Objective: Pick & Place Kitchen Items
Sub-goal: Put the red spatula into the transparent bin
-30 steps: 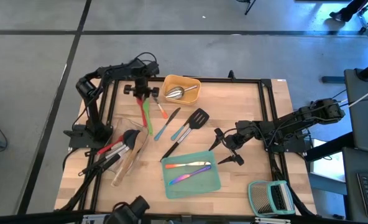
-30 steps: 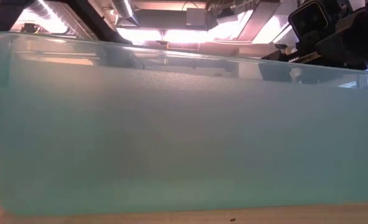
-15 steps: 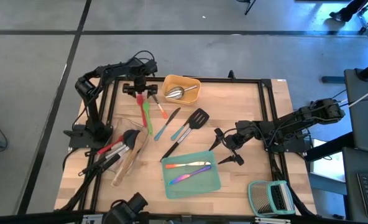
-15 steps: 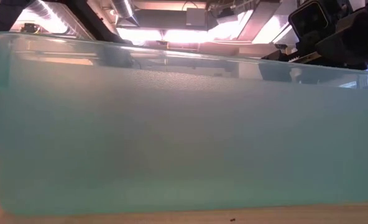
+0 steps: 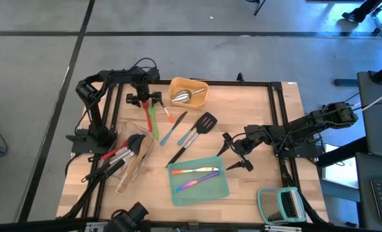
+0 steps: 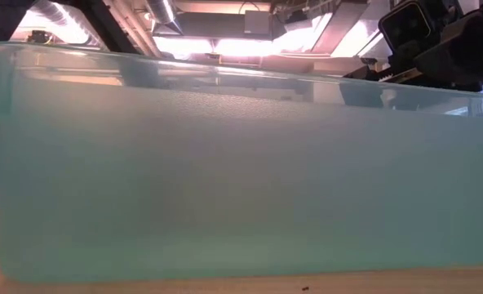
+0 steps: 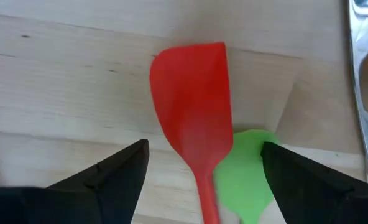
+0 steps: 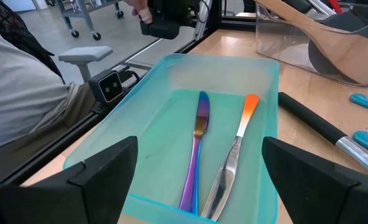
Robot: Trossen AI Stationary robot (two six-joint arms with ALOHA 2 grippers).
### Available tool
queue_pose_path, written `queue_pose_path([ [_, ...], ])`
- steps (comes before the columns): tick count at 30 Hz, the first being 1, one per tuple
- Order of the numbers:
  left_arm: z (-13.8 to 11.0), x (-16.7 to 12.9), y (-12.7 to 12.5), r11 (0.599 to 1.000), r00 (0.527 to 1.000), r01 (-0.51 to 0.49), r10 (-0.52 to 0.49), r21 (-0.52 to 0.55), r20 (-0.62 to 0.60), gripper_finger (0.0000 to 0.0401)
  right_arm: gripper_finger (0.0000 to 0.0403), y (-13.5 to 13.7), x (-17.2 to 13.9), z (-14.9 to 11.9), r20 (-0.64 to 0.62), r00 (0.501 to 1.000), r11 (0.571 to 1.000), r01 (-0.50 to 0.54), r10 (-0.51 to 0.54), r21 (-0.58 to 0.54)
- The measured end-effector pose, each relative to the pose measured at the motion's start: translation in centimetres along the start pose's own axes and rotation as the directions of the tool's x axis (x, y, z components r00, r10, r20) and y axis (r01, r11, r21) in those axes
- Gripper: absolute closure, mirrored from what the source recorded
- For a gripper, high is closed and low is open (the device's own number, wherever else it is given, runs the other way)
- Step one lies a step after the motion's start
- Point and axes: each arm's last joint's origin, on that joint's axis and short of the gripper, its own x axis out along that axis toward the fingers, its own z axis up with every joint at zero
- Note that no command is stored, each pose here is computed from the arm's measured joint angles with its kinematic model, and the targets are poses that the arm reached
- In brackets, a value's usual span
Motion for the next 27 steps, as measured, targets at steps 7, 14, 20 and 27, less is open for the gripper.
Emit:
queue_pose_path([
  [7, 0.4, 0.1, -0.1, 0.998, 0.999, 0.041, -0.041, -0.041, 0.012, 0.0152, 0.0057, 0.0, 0.0, 0.0, 0.001, 1.000, 1.000, 0.000, 0.000, 0.000],
  [14, 0.4, 0.2, 0.1, 0.998, 1.000, 0.024, -0.024, -0.057, 0.009, 0.0312, 0.0057, 0.0, 0.0, 0.0, -0.002, 1.000, 1.000, 0.000, 0.000, 0.001],
  [20, 0.4, 0.0, 0.1, 1.000, 1.000, 0.014, -0.014, -0.009, -0.003, 0.0383, 0.0057, 0.0, 0.0, 0.0, -0.002, 1.000, 1.000, 0.000, 0.000, 0.001],
  [27, 0.2, -3.7, -1.0, 0.988, 0.990, 0.116, -0.124, 0.104, 0.074, 0.0383, 0.0057, 0.0, 0.0, 0.0, 0.004, 1.000, 1.000, 0.000, 0.000, -0.002],
])
